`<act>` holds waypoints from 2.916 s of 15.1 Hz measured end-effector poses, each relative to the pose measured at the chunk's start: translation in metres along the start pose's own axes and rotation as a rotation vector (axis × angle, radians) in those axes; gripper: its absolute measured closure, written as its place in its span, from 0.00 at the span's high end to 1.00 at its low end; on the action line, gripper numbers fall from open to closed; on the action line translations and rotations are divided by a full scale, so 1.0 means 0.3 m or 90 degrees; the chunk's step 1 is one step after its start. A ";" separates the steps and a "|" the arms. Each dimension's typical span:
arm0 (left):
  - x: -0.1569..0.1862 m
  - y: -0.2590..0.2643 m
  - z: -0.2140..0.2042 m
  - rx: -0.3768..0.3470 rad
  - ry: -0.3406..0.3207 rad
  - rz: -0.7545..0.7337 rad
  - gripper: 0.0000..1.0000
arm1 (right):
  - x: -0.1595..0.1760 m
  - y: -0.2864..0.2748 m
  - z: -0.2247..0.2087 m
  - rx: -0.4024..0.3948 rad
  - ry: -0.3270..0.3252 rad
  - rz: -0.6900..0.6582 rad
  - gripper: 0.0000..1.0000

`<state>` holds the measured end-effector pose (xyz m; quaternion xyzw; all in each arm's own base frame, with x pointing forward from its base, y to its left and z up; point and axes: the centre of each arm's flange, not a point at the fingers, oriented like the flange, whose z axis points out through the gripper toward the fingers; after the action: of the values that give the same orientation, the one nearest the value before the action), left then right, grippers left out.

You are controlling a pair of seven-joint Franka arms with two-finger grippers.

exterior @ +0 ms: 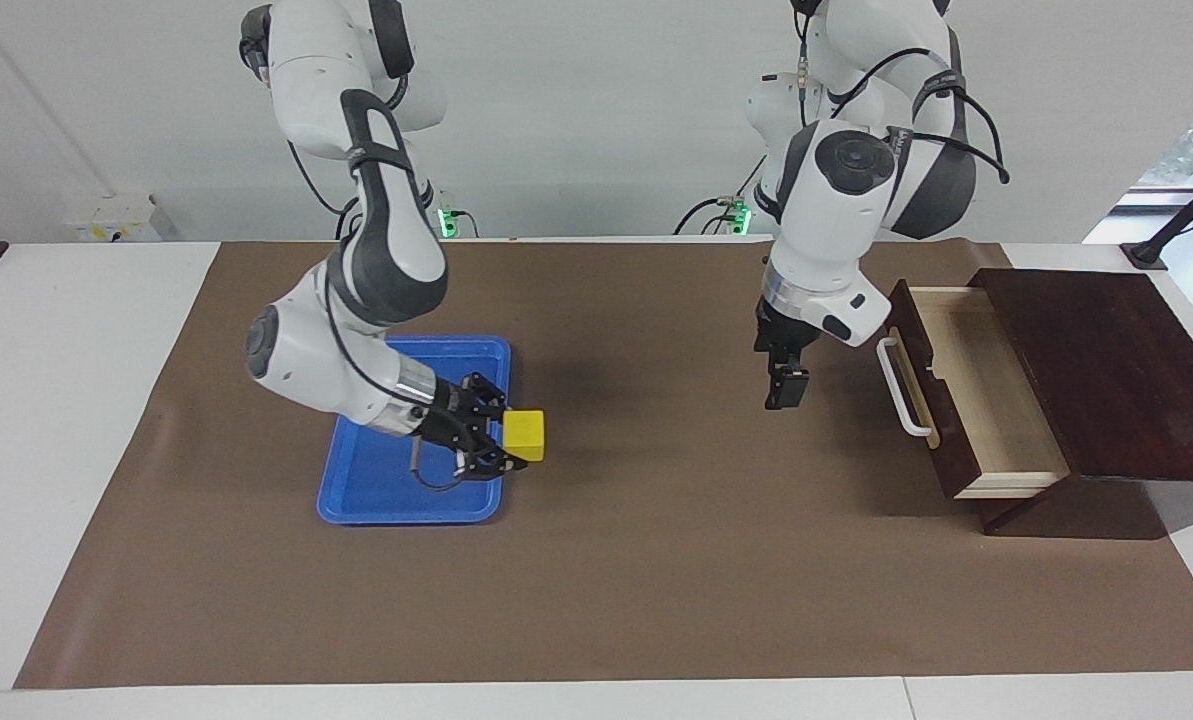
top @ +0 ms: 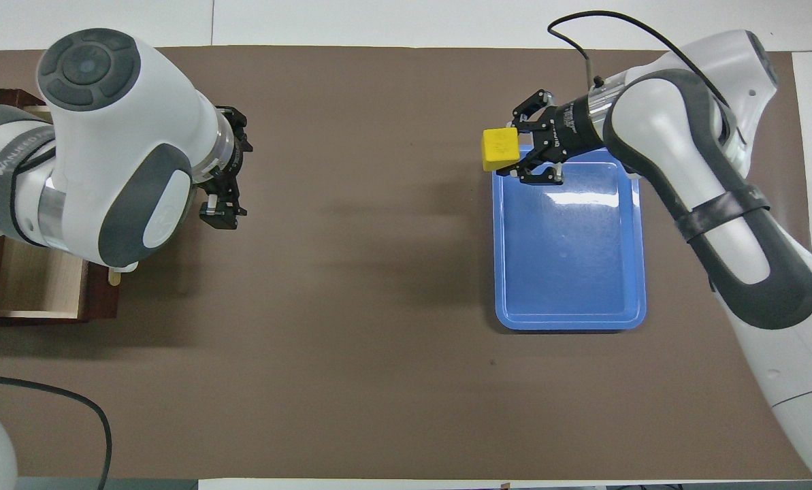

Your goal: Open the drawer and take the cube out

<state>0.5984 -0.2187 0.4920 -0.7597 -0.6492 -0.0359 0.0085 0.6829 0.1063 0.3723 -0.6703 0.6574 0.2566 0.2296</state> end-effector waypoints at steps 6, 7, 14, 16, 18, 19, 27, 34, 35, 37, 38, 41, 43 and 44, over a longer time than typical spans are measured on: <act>0.190 -0.061 0.130 0.012 0.176 0.069 1.00 | 0.293 0.123 0.021 -0.034 -0.002 -0.005 0.55; 0.231 -0.064 0.141 0.011 0.187 0.066 1.00 | 0.318 0.142 0.031 -0.040 -0.002 -0.005 0.55; 0.445 -0.097 0.209 0.014 0.219 0.096 1.00 | 0.437 0.262 0.104 -0.034 0.025 -0.009 0.55; 0.509 -0.099 0.210 0.016 0.220 0.114 1.00 | 0.444 0.276 0.110 -0.035 0.027 -0.012 0.55; 0.600 -0.100 0.212 0.016 0.220 0.129 1.00 | 0.456 0.294 0.116 -0.032 0.033 -0.024 0.55; 0.644 -0.102 0.213 0.018 0.220 0.133 1.00 | 0.465 0.305 0.122 -0.031 0.036 -0.030 0.55; 0.774 -0.118 0.219 0.030 0.229 0.157 1.00 | 0.467 0.329 0.118 -0.028 0.039 -0.034 0.55; 0.769 -0.113 0.208 0.028 0.229 0.173 1.00 | 0.469 0.333 0.122 -0.026 0.042 -0.033 0.72; 0.764 -0.108 0.197 0.025 0.229 0.183 1.00 | 0.469 0.334 0.124 -0.027 0.042 -0.034 0.78; 0.725 -0.088 0.158 0.009 0.206 0.207 1.00 | 0.467 0.334 0.126 -0.027 0.042 -0.034 0.80; 0.699 -0.075 0.129 -0.003 0.186 0.222 1.00 | 0.467 0.334 0.126 -0.027 0.042 -0.034 0.80; 0.665 -0.060 0.004 -0.027 0.112 0.290 1.00 | 0.462 0.330 0.122 -0.025 0.043 -0.036 1.00; 0.669 -0.078 -0.087 -0.033 0.076 0.367 1.00 | 0.443 0.316 0.105 -0.021 0.041 -0.044 1.00; 0.668 -0.092 -0.120 -0.034 0.062 0.414 1.00 | 0.425 0.305 0.088 -0.021 0.041 -0.052 1.00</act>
<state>0.6006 -0.0190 0.5402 -0.9246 -0.3700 -0.0849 0.0307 0.5907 0.0231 0.2725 -0.7082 0.6322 0.2360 0.2076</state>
